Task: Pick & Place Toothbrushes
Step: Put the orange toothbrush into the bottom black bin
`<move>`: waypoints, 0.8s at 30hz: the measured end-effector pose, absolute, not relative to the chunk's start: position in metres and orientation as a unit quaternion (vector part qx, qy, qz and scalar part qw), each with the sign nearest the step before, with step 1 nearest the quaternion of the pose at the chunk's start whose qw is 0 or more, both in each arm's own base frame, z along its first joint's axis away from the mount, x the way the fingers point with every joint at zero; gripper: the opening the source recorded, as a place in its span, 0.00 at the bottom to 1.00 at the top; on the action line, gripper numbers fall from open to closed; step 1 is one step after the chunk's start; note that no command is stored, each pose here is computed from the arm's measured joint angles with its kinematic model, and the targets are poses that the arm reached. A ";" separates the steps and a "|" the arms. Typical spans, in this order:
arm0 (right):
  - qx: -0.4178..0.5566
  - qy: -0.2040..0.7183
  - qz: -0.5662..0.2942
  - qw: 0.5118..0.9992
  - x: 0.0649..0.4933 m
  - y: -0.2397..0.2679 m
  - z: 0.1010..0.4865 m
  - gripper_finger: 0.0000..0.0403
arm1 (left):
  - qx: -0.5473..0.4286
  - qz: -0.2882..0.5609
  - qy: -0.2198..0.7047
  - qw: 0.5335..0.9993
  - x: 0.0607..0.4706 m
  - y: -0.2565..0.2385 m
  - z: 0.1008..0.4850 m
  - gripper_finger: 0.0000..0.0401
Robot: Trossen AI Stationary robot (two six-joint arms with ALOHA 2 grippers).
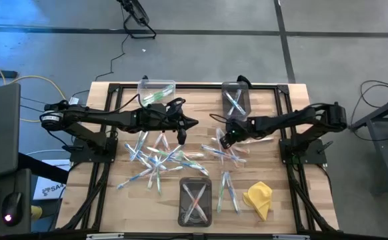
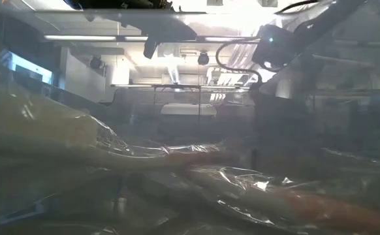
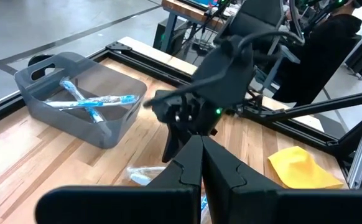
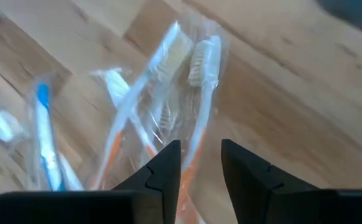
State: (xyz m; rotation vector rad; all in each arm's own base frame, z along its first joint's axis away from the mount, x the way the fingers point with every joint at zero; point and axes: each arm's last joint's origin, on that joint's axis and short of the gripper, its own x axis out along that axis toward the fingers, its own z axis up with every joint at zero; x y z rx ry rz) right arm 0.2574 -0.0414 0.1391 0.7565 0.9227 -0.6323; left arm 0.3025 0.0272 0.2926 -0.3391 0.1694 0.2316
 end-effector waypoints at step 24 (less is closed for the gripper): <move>0.325 0.430 -0.296 0.788 0.268 -0.032 0.129 0.05 | -0.168 0.117 0.084 0.975 0.302 0.027 0.293 0.00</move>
